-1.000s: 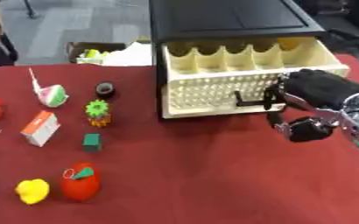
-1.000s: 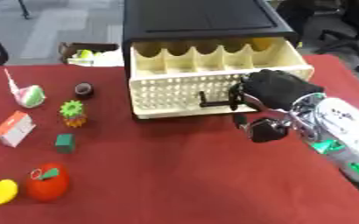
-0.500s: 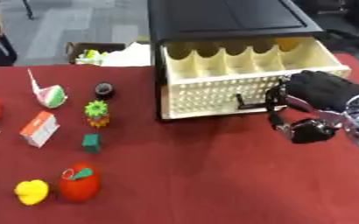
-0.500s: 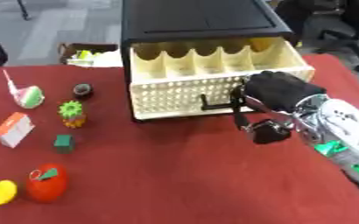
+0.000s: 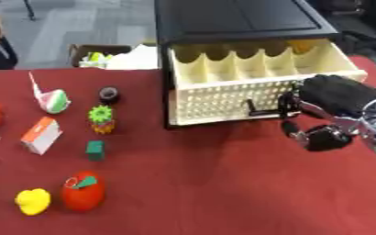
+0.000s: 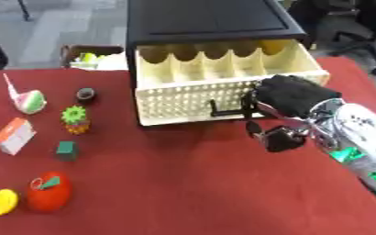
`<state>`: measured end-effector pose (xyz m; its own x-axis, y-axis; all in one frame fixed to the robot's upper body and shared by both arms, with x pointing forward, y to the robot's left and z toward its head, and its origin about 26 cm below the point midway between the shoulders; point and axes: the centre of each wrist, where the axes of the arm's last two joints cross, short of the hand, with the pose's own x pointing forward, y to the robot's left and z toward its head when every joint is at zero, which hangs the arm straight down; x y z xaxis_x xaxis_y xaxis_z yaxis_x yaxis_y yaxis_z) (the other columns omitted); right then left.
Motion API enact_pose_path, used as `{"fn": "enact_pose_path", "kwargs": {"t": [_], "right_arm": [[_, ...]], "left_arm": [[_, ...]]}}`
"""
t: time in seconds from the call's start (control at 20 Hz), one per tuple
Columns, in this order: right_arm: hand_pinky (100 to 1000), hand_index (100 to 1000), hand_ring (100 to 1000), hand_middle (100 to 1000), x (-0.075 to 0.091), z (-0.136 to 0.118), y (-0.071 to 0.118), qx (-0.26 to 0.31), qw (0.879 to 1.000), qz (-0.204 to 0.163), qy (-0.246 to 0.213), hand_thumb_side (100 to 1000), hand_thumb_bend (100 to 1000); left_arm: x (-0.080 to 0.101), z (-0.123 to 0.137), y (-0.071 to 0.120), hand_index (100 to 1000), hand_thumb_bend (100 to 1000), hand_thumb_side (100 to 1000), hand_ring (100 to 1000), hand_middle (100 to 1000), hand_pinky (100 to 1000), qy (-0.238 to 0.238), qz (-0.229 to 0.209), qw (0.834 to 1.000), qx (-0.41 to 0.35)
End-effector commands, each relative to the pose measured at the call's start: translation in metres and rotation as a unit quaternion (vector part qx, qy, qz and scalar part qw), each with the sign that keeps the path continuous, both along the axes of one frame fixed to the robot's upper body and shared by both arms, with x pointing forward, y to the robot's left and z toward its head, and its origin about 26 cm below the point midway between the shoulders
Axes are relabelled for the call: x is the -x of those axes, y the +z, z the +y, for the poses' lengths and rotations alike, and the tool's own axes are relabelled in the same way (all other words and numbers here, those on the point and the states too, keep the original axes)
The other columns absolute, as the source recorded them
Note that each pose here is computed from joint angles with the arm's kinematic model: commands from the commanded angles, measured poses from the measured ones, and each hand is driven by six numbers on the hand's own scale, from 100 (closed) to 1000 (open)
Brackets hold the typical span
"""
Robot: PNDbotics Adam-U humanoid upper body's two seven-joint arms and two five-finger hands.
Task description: Pick up objects from table and place into drawer.
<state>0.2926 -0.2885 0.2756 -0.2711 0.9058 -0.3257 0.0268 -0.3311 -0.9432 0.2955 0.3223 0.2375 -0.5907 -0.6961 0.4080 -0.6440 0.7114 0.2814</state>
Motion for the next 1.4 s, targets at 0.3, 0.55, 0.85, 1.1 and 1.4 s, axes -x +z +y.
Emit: {"fn": "enact_pose_path", "kwargs": {"t": [0.3,0.55,0.85,1.1,1.4], "right_arm": [[100,598,100,100,0.000,0.000,-0.011,0.017,0.999,0.034,0.008,133,100],[100,713,100,100,0.000,-0.002,-0.009,0.017,1.000,0.024,0.006,138,100],[100,760,100,100,0.001,-0.008,-0.001,0.011,1.000,-0.013,0.008,143,100],[100,767,100,100,0.002,-0.013,0.006,0.008,0.999,-0.043,0.008,149,100],[100,768,100,100,0.003,-0.018,0.016,0.001,0.997,-0.081,0.008,162,100]], "left_arm": [[0.003,0.000,0.011,1000,100,928,811,878,664,-0.003,-0.016,1.000,-0.014],[0.003,0.001,0.011,1000,100,926,812,879,663,-0.004,-0.017,1.000,-0.014],[0.004,0.002,0.010,1000,100,925,812,880,662,-0.001,-0.016,1.000,-0.015],[0.004,0.002,0.010,1000,100,925,813,880,662,-0.001,-0.016,1.000,-0.016],[0.004,0.003,0.010,1000,100,925,813,880,661,0.001,-0.015,1.000,-0.017]]}}
